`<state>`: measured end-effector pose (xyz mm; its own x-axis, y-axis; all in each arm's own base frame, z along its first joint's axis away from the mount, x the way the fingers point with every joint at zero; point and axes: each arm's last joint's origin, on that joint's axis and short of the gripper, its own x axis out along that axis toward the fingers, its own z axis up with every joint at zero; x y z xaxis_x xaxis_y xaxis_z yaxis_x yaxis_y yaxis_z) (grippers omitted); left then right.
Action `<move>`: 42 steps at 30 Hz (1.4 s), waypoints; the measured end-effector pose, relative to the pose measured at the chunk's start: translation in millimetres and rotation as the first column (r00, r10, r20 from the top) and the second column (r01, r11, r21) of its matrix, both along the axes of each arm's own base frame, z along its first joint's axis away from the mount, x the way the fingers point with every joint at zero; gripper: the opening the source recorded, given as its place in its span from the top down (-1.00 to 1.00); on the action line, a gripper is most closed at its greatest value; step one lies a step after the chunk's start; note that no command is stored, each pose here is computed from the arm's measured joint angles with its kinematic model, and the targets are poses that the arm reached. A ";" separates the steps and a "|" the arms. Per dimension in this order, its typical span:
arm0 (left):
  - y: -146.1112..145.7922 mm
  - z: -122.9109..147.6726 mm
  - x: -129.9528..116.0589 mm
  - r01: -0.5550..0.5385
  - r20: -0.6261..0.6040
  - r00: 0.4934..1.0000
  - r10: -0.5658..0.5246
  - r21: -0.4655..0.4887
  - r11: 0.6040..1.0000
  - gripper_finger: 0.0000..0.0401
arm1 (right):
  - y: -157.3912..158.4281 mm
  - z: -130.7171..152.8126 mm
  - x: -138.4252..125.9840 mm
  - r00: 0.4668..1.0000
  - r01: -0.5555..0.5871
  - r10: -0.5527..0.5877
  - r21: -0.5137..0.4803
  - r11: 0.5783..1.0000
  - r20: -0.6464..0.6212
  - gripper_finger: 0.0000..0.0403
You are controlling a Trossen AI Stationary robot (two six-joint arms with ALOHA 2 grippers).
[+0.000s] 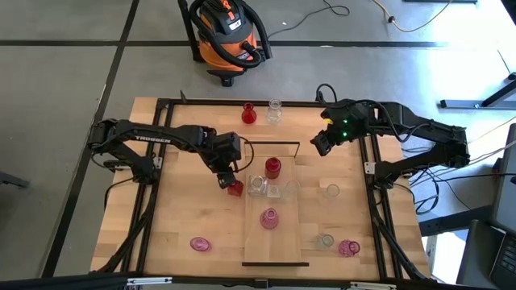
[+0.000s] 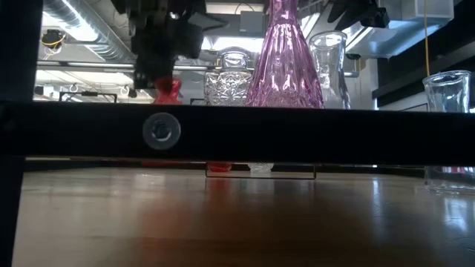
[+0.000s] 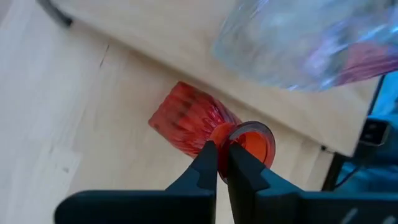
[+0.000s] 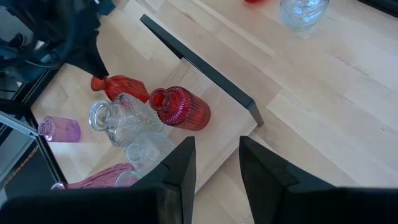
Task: Sort vases onto shelf
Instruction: Put the red vase on the shelf aligned with the other red vase
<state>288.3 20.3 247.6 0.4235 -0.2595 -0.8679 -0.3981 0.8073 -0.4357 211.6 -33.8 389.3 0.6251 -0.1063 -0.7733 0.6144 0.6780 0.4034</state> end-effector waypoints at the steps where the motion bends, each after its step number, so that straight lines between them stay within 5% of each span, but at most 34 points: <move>1: 1.1 4.4 1.4 -0.004 0.011 1.000 0.004 0.000 1.000 0.97 | -0.1 0.0 0.0 1.000 0.000 0.000 0.000 1.000 0.000 0.47; 13: 34.3 54.9 2.1 -0.122 0.063 0.991 0.115 0.123 0.985 0.97 | 0.0 0.0 0.0 1.000 -0.017 0.017 -0.014 1.000 -0.002 0.47; 18: 52.7 46.8 4.2 -0.254 0.016 0.967 0.253 0.040 0.966 0.97 | 0.0 0.0 0.0 1.000 -0.018 0.018 -0.014 1.000 -0.002 0.47; 42: 49.9 20.0 39.1 -0.207 0.055 0.976 0.209 -0.034 0.978 0.94 | 0.9 -0.6 -0.7 0.999 -0.040 0.040 0.004 0.999 -0.010 0.47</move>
<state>327.4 70.1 267.7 0.5199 -0.1840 -0.8342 -0.5297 0.6967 -0.4838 211.0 -32.9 388.6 0.6209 -0.0786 -0.7799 0.5910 0.7006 0.3999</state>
